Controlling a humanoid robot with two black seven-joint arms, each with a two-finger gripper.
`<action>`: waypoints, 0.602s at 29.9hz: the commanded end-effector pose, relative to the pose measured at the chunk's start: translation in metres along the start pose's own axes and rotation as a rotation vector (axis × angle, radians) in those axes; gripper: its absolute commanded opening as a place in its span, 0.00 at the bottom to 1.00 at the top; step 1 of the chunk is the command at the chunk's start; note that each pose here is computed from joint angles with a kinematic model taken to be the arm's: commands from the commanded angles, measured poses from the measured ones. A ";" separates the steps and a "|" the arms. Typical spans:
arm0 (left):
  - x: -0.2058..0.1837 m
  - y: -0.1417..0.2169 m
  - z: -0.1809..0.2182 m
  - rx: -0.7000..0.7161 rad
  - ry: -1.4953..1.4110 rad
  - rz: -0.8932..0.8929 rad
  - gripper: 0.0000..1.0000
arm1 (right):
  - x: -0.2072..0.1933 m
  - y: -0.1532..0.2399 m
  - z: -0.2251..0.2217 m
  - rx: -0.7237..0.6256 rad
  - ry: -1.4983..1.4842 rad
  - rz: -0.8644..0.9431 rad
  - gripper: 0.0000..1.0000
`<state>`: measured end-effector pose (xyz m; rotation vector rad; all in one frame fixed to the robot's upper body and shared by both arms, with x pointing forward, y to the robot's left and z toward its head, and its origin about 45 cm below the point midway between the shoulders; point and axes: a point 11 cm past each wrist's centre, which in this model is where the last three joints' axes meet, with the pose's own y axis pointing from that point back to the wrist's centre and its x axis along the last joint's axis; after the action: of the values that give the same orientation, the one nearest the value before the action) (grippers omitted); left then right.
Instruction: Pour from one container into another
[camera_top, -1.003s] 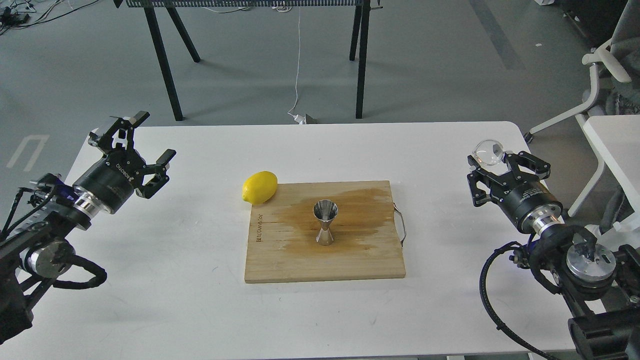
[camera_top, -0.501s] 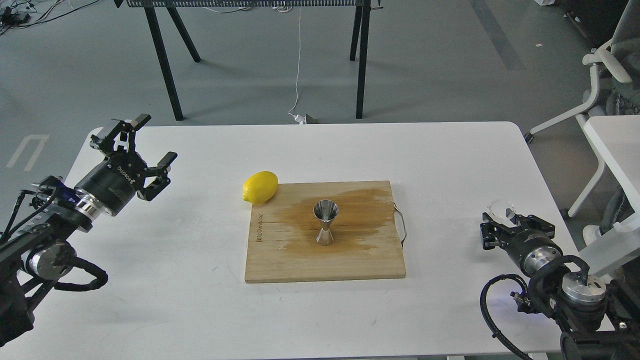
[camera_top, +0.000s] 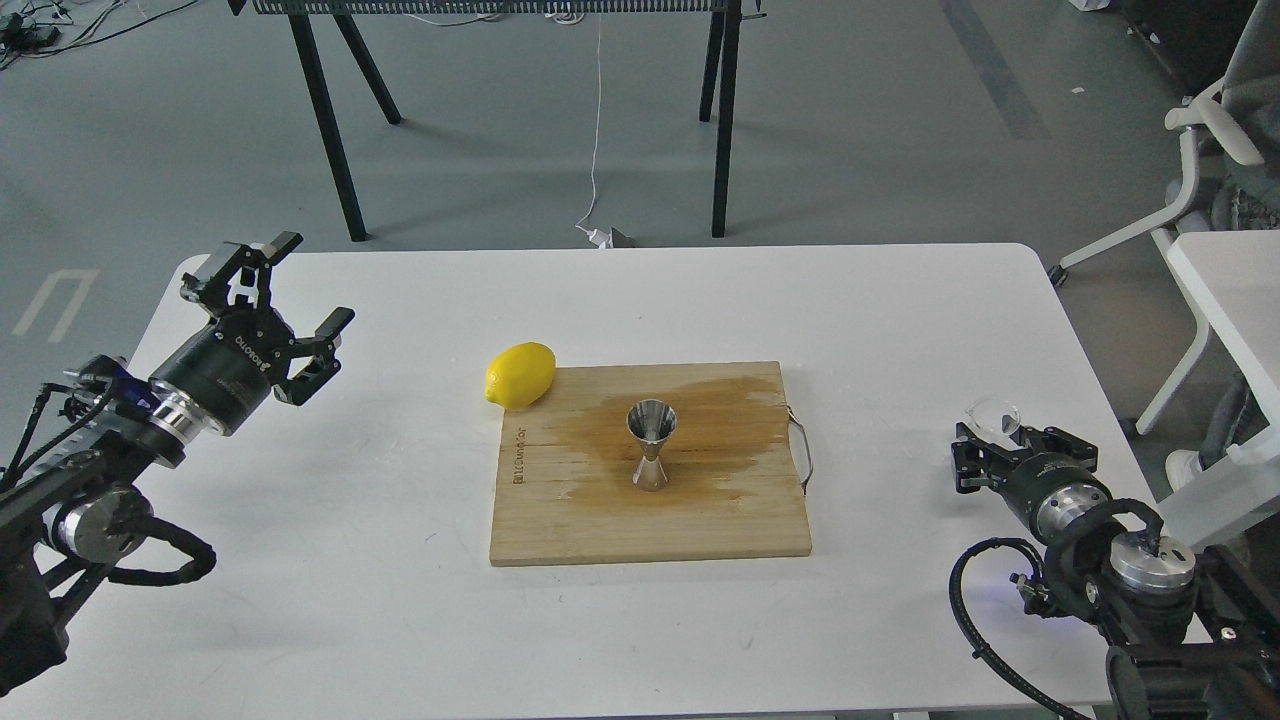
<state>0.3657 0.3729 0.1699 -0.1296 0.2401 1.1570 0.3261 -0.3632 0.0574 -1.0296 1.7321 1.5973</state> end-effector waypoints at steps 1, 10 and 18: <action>0.000 0.000 0.000 -0.001 0.000 0.000 0.99 | -0.002 -0.003 0.005 -0.010 0.000 -0.003 0.46; 0.001 0.000 0.000 0.000 -0.001 0.003 0.99 | 0.005 -0.005 0.005 -0.007 -0.007 0.018 0.52; 0.001 0.000 0.000 0.000 -0.001 0.003 0.99 | 0.003 -0.005 0.005 -0.008 -0.005 0.014 0.57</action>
<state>0.3656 0.3739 0.1696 -0.1284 0.2401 1.1601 0.3282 -0.3588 0.0504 -1.0154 1.7360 1.6164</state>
